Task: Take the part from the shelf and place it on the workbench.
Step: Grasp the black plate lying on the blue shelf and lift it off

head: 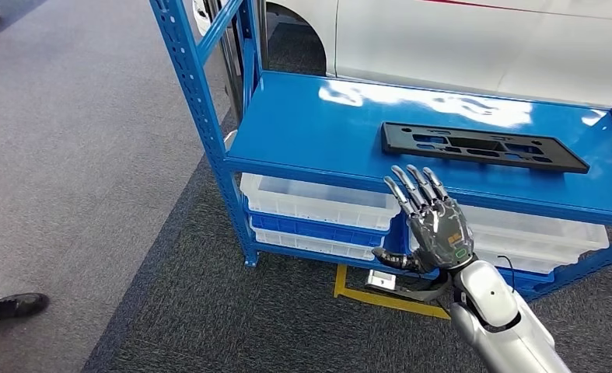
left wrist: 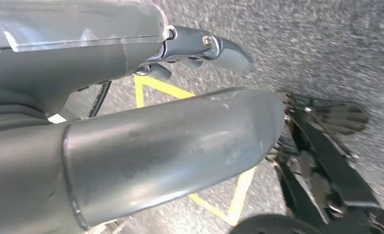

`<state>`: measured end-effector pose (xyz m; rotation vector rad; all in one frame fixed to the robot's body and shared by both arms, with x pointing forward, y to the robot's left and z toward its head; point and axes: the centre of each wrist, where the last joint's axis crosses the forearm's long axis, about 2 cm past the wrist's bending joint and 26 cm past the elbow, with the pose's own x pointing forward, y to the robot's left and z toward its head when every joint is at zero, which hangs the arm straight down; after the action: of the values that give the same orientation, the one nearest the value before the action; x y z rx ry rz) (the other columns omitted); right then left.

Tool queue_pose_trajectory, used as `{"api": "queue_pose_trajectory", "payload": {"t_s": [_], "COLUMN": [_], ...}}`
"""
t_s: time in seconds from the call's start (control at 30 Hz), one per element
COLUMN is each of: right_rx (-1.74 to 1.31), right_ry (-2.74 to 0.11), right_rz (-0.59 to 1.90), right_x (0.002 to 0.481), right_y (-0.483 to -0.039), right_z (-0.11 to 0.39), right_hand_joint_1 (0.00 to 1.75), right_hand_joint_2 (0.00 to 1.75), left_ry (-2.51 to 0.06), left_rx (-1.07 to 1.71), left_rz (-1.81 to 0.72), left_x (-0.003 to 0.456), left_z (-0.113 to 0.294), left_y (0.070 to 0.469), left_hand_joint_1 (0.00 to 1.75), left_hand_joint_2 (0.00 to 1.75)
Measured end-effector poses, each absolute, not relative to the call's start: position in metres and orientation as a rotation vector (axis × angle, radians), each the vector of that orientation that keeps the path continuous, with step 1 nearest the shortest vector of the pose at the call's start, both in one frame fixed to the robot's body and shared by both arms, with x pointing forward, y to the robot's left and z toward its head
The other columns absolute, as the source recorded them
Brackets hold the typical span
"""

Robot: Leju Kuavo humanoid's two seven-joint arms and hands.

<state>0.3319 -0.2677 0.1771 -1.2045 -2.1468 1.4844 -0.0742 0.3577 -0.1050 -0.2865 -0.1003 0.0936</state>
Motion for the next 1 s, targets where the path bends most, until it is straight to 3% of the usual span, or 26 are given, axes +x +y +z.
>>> {"api": "queue_pose_trajectory", "payload": {"t_s": [0.13,0.4,1.0], "right_rx": [-1.188,-1.247,-1.330], "right_ry": [-2.170,-2.089,-2.047], "right_rz": [1.429,1.395,1.373], "right_x": [0.333,0.304,0.301], "right_y": [-0.264,-0.355,-0.371], "right_z": [0.177,0.160,0.171], "right_hand_joint_1": [0.00,0.00,0.00], "right_hand_joint_2": [0.00,0.00,0.00], "left_ry": [-0.096,-0.086,-0.091], "left_rx": [-0.252,-0.266,-0.295], "left_rz": [0.133,0.277,0.299], "left_x": [-0.074,-0.080,-0.078], "left_z": [-0.106,-0.109,-0.109], "left_y": [0.349,0.265,0.261], "left_hand_joint_1": [0.00,0.00,0.00], "left_hand_joint_2": [0.00,0.00,0.00]}}
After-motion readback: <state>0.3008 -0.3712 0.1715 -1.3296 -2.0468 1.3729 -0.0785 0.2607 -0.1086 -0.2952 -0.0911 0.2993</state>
